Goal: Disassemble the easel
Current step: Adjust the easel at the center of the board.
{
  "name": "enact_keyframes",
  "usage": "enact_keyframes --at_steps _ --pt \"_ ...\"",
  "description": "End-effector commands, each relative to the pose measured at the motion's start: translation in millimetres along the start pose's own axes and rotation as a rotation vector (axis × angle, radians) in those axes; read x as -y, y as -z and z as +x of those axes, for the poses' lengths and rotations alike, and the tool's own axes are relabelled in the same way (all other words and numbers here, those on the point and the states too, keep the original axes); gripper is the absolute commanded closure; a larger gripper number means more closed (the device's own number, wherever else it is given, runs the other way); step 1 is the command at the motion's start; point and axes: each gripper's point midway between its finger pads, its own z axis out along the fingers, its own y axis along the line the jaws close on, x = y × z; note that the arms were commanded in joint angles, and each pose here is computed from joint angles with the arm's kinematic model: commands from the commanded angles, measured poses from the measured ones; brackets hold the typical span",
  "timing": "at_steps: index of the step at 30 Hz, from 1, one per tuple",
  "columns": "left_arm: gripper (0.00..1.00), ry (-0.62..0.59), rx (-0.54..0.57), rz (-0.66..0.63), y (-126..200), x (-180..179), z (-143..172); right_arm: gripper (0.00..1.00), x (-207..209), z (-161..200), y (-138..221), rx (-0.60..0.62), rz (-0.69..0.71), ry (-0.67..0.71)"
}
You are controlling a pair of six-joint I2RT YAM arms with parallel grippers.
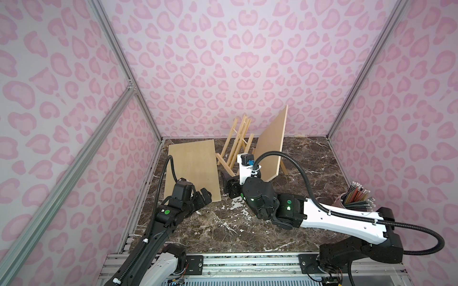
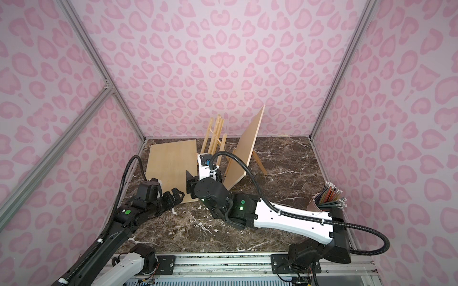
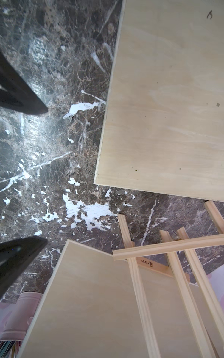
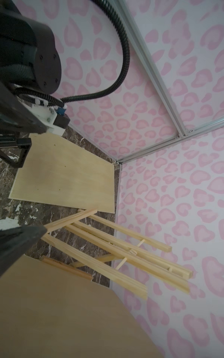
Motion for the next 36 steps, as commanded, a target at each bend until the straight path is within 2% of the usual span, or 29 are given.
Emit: enact_keyframes --at_steps 1,5,7,9,12,15,17,19,21,25,29,36 --pt "0.01 -0.038 -0.003 0.033 -2 5 1 0.25 20 -6 2 0.022 0.125 0.012" --pt "0.01 -0.047 -0.038 0.072 -8 10 8 0.25 49 -41 27 0.066 0.212 0.036" --pt "0.00 -0.059 -0.049 0.103 -11 16 11 0.26 76 -64 45 0.102 0.251 0.000" --pt "0.01 -0.077 -0.054 0.127 -13 22 13 0.28 106 -83 56 0.110 0.228 -0.059" --pt "0.01 -0.095 -0.069 0.178 -17 33 17 0.29 152 -94 57 0.065 0.182 -0.155" --pt "0.01 -0.106 -0.085 0.203 -20 42 21 0.30 175 -91 64 0.032 0.207 -0.159" --pt "0.01 -0.113 -0.094 0.196 -23 43 23 0.32 169 -84 66 0.015 0.168 -0.174" --pt "0.01 -0.115 -0.101 0.182 -28 43 24 0.33 145 -72 63 0.003 0.082 -0.185" --pt "0.01 -0.116 -0.103 0.166 -32 43 23 0.33 105 -67 59 0.008 -0.009 -0.163" --pt "0.01 -0.123 -0.092 0.147 -35 41 19 0.33 38 -46 28 -0.047 -0.077 -0.116" --pt "0.01 -0.136 -0.062 0.126 -35 35 17 0.32 17 -13 -19 -0.054 0.030 -0.145" --pt "0.04 -0.141 -0.010 0.048 -32 12 16 0.35 39 48 -103 -0.131 0.260 -0.173"
